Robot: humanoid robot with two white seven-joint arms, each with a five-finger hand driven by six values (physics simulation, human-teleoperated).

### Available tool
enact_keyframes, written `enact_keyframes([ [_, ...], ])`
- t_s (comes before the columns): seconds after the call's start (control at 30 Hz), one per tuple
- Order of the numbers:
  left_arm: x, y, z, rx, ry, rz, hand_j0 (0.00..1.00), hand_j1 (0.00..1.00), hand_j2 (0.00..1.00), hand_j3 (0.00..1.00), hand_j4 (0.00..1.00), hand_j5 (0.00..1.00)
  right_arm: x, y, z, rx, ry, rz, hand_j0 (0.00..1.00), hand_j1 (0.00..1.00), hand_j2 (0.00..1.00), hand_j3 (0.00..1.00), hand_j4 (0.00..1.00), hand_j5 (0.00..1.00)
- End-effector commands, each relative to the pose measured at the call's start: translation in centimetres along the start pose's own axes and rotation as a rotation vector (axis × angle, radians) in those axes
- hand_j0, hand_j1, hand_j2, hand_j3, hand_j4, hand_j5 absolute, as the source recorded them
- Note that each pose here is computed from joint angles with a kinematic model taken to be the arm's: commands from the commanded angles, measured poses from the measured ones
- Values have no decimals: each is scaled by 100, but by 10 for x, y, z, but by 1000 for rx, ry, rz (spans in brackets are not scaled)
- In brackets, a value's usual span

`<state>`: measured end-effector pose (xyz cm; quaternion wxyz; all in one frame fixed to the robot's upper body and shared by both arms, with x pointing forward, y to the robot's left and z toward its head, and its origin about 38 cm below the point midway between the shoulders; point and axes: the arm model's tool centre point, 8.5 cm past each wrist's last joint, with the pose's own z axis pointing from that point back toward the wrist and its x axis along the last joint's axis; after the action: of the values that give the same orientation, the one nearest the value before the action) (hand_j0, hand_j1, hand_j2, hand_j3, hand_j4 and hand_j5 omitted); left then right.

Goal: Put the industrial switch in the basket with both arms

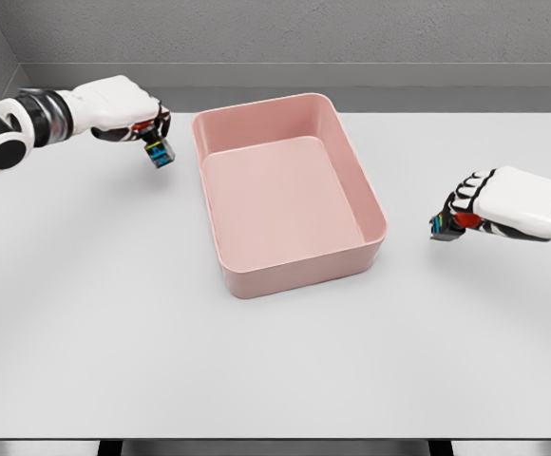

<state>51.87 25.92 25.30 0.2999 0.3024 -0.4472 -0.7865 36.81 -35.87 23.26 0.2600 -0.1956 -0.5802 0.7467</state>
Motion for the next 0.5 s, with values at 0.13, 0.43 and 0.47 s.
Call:
enact_keyframes([
  [0.13, 6, 16, 3, 32, -19, -16, 49, 49, 49, 49, 49, 49, -2, -9, 1, -24, 2, 1, 46, 46, 46, 46, 46, 46],
  [0.43, -2, 44, 20, 80, -7, -58, 48, 48, 48, 48, 48, 48, 0, -28, -2, -71, -14, 10, 44, 44, 44, 44, 44, 44],
  [0.47, -2, 45, 25, 83, -10, -56, 48, 48, 48, 48, 48, 48, 0, -28, -3, -72, -15, 9, 44, 44, 44, 44, 44, 44],
])
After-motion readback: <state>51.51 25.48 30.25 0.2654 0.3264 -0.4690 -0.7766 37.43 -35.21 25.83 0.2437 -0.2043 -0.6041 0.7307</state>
